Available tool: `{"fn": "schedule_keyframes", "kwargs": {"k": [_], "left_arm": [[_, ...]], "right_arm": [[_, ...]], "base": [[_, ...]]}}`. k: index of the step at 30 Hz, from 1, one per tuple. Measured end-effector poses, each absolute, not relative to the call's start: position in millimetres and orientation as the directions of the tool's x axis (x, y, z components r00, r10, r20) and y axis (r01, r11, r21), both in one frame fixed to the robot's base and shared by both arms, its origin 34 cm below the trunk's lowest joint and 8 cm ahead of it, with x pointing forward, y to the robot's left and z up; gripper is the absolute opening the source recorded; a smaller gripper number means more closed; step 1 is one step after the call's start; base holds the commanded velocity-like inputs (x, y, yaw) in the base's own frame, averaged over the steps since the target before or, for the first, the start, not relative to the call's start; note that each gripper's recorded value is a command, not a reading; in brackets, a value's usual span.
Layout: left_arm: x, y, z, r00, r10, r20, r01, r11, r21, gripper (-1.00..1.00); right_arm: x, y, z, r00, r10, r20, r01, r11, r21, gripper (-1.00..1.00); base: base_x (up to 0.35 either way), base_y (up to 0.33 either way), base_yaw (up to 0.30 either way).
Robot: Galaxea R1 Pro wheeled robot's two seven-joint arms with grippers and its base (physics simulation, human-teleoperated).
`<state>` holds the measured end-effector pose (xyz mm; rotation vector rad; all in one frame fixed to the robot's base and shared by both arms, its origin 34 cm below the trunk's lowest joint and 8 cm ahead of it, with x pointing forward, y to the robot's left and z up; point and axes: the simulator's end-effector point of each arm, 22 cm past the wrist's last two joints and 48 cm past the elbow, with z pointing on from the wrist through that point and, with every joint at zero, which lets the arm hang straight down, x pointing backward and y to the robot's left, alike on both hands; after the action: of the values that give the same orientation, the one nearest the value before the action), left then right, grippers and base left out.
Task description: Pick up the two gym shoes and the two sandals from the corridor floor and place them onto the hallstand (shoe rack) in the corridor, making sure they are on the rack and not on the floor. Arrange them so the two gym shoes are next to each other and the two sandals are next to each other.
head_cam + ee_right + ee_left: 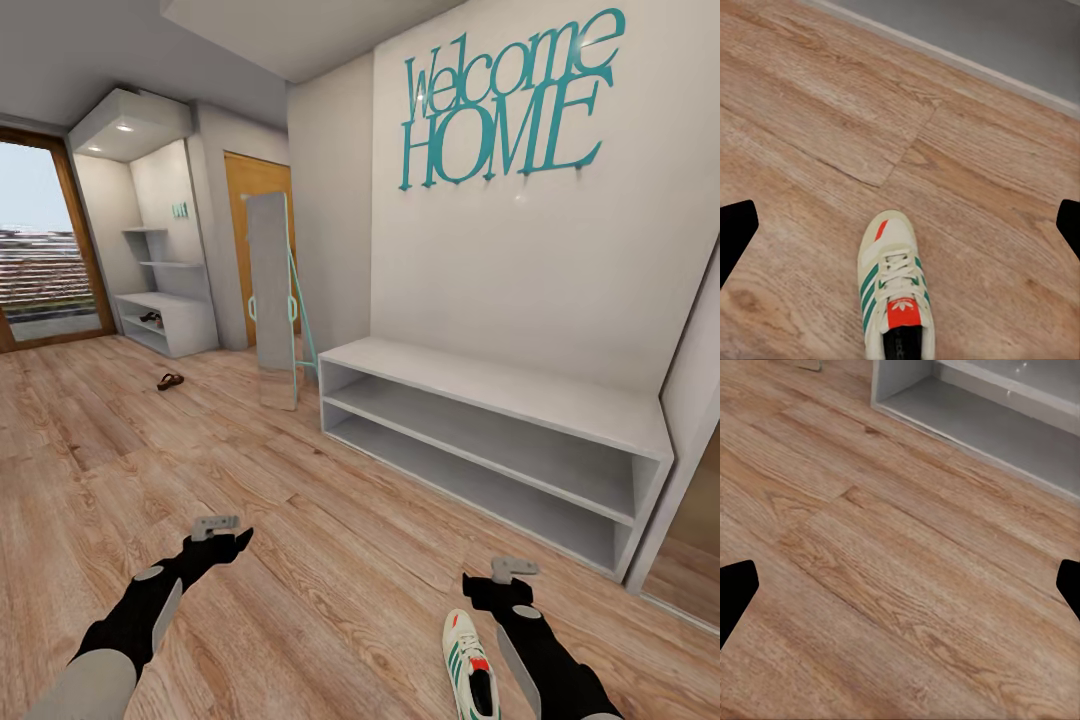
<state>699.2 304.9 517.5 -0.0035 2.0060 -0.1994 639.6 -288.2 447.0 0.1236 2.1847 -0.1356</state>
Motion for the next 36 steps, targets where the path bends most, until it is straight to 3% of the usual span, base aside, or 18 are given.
{"fn": "schedule_keyframes", "kwargs": {"k": [36], "left_arm": [[711, 285, 545, -0.416, -0.025, -0.909, 0.148, 0.984, -0.095, 1.00]], "right_arm": [[608, -290, 391, -0.663, 0.040, -0.747, 0.136, 0.988, -0.067, 1.00]], "base": [[0.031, 0.000, 0.000]]}}
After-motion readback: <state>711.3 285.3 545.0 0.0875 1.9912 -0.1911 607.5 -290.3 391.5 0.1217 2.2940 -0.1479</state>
